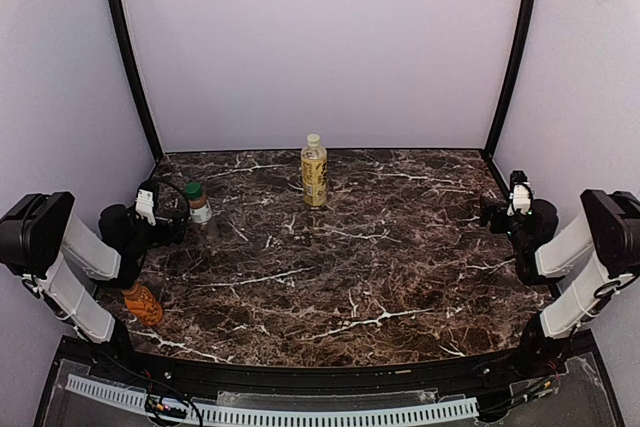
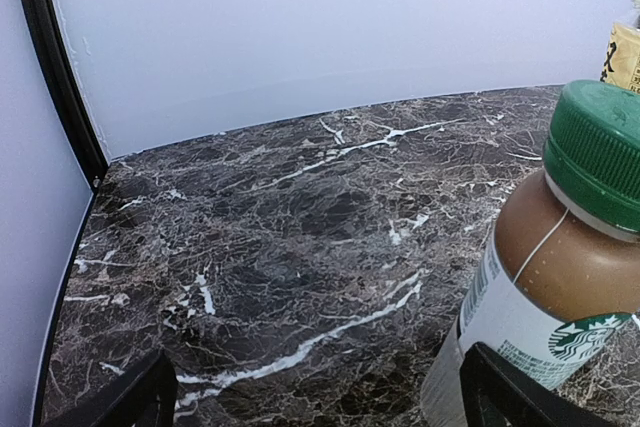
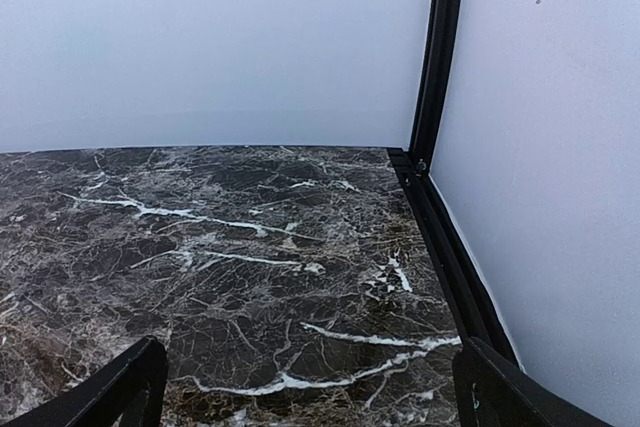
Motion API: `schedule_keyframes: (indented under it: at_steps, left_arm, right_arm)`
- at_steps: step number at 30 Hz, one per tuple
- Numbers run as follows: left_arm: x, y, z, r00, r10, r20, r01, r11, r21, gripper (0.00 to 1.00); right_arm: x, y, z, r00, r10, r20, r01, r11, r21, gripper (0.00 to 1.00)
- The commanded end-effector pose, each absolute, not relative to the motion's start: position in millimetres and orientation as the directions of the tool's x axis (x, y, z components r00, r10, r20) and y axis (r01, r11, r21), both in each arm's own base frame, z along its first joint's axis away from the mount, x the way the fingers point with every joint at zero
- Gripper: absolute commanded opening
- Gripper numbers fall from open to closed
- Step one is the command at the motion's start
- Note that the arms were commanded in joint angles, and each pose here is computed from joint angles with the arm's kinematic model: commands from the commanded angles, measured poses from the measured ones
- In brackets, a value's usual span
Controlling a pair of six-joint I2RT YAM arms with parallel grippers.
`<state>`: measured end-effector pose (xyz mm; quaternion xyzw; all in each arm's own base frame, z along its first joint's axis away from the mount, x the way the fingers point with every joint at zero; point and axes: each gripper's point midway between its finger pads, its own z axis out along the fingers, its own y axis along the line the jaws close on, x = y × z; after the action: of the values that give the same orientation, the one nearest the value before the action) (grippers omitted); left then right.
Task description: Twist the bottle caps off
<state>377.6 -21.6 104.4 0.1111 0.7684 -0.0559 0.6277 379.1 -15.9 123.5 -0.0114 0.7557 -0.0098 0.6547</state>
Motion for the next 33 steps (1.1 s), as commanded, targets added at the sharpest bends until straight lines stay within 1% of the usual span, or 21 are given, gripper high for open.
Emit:
schedule_keyframes:
  at_steps: [1,2,6,9,11,14,18,19,23,24,27,28,29,30,31,32,33]
  left_arm:
    - [378,-24,106,-0.173,0.113,-0.978,0.247,0.967,0.068,1.0]
    - [378,-24,106,-0.173,0.113,-0.978,0.248,0.966,0.068,1.0]
    - [378,-24,106,-0.172,0.113,-0.979,0.247,0.967,0.068,1.0]
    - [379,-20,107,-0.172,0.107,-0.979,0.222,0.973,0.067,1.0]
    - [380,-6,107,-0.201,0.076,-0.977,0.137,0.989,0.049,1.0]
    - [379,6,118,-0.173,0.039,-0.984,0.079,0.997,0.025,0.99]
    - [386,30,129,-0.254,-0.062,-0.965,-0.003,0.998,-0.063,1.0]
    - [386,35,139,-0.232,-0.078,-0.97,-0.011,0.997,-0.077,1.0]
    - [378,30,150,-0.171,-0.08,-0.982,0.043,0.995,-0.089,1.0]
    - [377,27,160,-0.144,-0.073,-0.987,0.074,0.994,-0.084,1.0]
    - [379,39,190,-0.097,-0.035,-0.995,0.071,0.997,-0.041,1.0]
    - [379,36,190,-0.138,-0.029,-0.99,0.105,0.994,-0.044,1.0]
    - [387,42,211,-0.12,0.0,-0.993,0.116,0.993,-0.014,1.0]
    - [394,34,220,-0.187,-0.003,-0.982,0.193,0.98,-0.039,1.0]
    - [395,30,223,-0.22,0.047,-0.974,0.241,0.971,-0.007,1.0]
    - [394,15,231,-0.278,0.083,-0.957,0.353,0.935,-0.021,1.0]
    - [392,7,235,-0.302,0.096,-0.949,0.406,0.913,-0.037,1.0]
  right_arm:
    - [386,-12,138,-0.1,-0.04,-0.994,-0.019,0.999,-0.038,0.99]
    - [387,-13,137,-0.127,-0.037,-0.991,-0.014,0.999,-0.036,0.99]
    - [390,-22,156,-0.152,-0.02,-0.988,0.039,0.999,-0.026,0.99]
    - [390,-21,165,-0.178,0.04,-0.983,0.041,0.999,0.033,0.99]
    - [390,-12,172,-0.194,0.086,-0.977,0.0,0.996,0.088,0.99]
    - [391,4,185,-0.225,0.167,-0.96,-0.074,0.979,0.188,0.99]
    - [392,23,206,-0.236,0.248,-0.94,-0.161,0.944,0.29,0.99]
    - [392,24,211,-0.232,0.267,-0.935,-0.169,0.936,0.309,0.99]
    - [395,34,226,-0.233,0.3,-0.925,-0.206,0.914,0.348,0.99]
    - [395,38,231,-0.237,0.298,-0.925,-0.217,0.911,0.35,0.99]
    - [391,50,241,-0.263,0.283,-0.922,-0.247,0.904,0.348,0.99]
    - [390,54,248,-0.261,0.277,-0.925,-0.259,0.903,0.344,0.99]
    - [388,56,254,-0.255,0.272,-0.928,-0.269,0.902,0.338,0.99]
    - [385,63,262,-0.25,0.265,-0.931,-0.29,0.897,0.333,0.99]
    - [381,72,272,-0.238,0.256,-0.937,-0.319,0.89,0.324,0.99]
    - [378,78,280,-0.229,0.252,-0.94,-0.339,0.885,0.319,0.99]
    - [375,83,287,-0.223,0.246,-0.943,-0.356,0.88,0.314,0.99]
